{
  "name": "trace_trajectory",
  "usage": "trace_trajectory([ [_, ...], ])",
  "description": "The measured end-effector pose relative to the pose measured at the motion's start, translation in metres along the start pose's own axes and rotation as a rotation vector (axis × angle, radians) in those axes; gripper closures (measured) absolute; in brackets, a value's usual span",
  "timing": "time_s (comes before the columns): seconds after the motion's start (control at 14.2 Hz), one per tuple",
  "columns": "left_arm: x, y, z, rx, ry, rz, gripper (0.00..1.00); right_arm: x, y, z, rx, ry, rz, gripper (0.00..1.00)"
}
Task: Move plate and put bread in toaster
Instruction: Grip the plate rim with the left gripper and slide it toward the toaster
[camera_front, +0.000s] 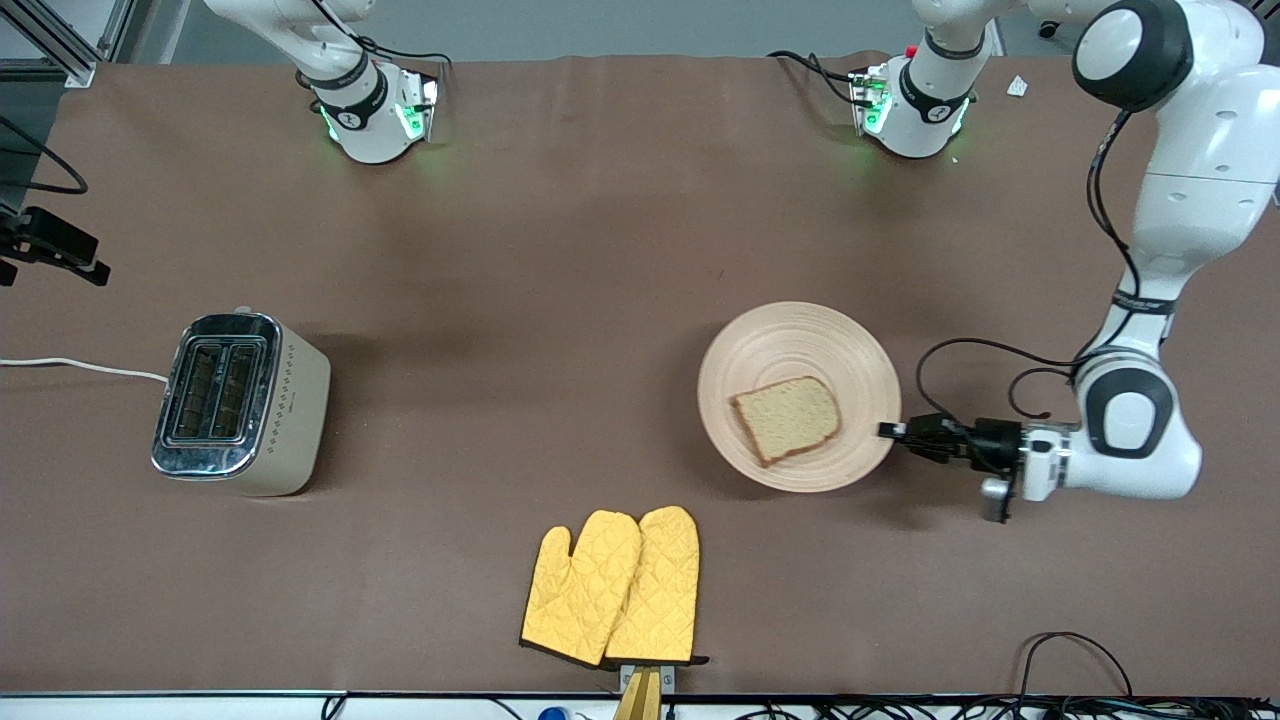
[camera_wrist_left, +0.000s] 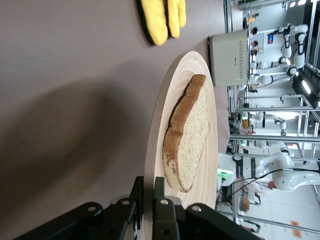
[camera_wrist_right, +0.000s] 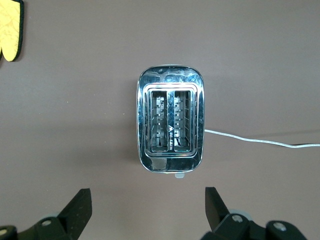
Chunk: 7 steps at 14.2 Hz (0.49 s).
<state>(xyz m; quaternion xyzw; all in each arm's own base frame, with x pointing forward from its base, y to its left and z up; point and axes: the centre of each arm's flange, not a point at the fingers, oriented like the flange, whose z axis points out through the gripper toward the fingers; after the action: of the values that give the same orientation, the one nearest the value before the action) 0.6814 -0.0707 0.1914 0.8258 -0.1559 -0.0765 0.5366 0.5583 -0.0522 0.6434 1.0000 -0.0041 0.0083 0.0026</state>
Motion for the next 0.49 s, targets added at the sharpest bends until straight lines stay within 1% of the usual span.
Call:
trace_trajectory([
  [0.21,0.024,0.040,0.072,0.016,-0.090,-0.027,0.89,0.000,0.000,0.000,0.000,0.001,0.000,0.00],
  [0.35,0.034,0.061,0.115,0.047,-0.114,-0.032,0.89,0.000,0.000,-0.002,-0.001,0.007,0.000,0.00],
  [0.49,0.043,0.077,0.154,0.092,-0.109,-0.037,0.89,0.001,0.001,-0.002,-0.001,0.011,0.002,0.00],
])
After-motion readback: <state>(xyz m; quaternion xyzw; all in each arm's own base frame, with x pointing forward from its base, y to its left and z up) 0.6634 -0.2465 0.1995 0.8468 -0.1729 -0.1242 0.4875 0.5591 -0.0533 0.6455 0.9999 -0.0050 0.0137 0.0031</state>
